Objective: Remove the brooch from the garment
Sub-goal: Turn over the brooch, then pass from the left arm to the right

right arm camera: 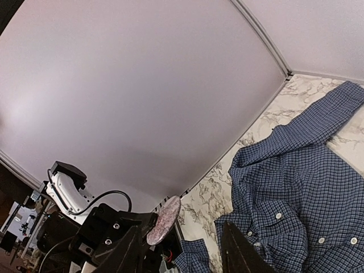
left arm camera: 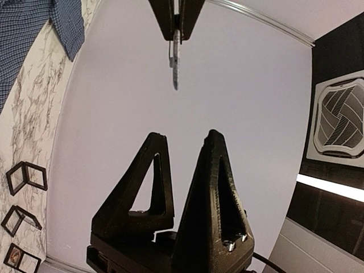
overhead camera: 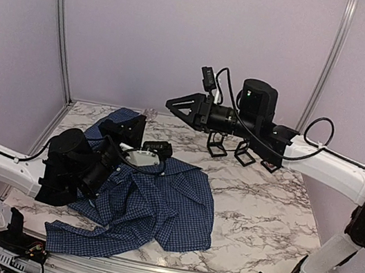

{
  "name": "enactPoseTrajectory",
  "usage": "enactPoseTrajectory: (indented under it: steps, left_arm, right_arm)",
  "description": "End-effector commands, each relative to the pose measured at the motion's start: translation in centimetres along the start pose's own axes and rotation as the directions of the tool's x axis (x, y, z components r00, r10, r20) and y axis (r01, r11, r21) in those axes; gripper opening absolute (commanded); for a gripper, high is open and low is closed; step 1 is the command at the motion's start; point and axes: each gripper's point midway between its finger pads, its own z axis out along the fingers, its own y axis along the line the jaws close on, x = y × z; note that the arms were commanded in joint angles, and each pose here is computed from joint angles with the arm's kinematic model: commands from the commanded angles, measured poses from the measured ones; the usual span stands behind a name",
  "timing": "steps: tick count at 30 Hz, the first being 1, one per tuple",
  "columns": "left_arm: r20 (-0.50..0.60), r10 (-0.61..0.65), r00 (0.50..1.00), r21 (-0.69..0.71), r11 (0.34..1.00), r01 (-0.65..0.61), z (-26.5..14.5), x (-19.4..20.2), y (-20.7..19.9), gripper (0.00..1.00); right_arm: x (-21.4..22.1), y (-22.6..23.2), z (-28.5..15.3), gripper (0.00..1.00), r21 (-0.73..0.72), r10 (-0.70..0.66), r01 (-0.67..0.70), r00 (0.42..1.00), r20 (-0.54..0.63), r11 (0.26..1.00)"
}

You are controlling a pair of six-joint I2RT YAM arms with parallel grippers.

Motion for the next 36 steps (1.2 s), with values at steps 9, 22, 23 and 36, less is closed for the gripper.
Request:
enactPoseTrajectory:
  steps: [9, 22, 23, 36]
  left_arm:
    - [-0.077, 0.124, 0.989, -0.109, 0.985, -0.132, -0.1, 0.5, 0.4, 0.0]
    - [-0.066, 0.144, 0.987, -0.062, 0.987, -0.148, -0.1, 0.4, -1.4, 0.0]
    - [-0.064, 0.145, 0.987, -0.062, 0.987, -0.149, -0.1, 0.3, -1.4, 0.0]
    - [-0.061, 0.162, 0.985, -0.058, 0.985, -0.165, 0.0, 0.1, -1.8, 0.0]
  right_arm:
    - [1.0, -0.4, 1.8, 0.36, -0.04, 0.089, -0.093, 0.992, -0.091, 0.995]
    - [1.6, 0.7, 1.2, 0.32, -0.08, 0.124, -0.131, 0.988, -0.096, 0.988]
    - [1.6, 0.8, 1.2, 0.32, -0.084, 0.123, -0.132, 0.988, -0.097, 0.988]
    - [3.0, 1.6, 2.6, 0.24, -0.121, 0.146, -0.166, 0.977, -0.156, 0.979]
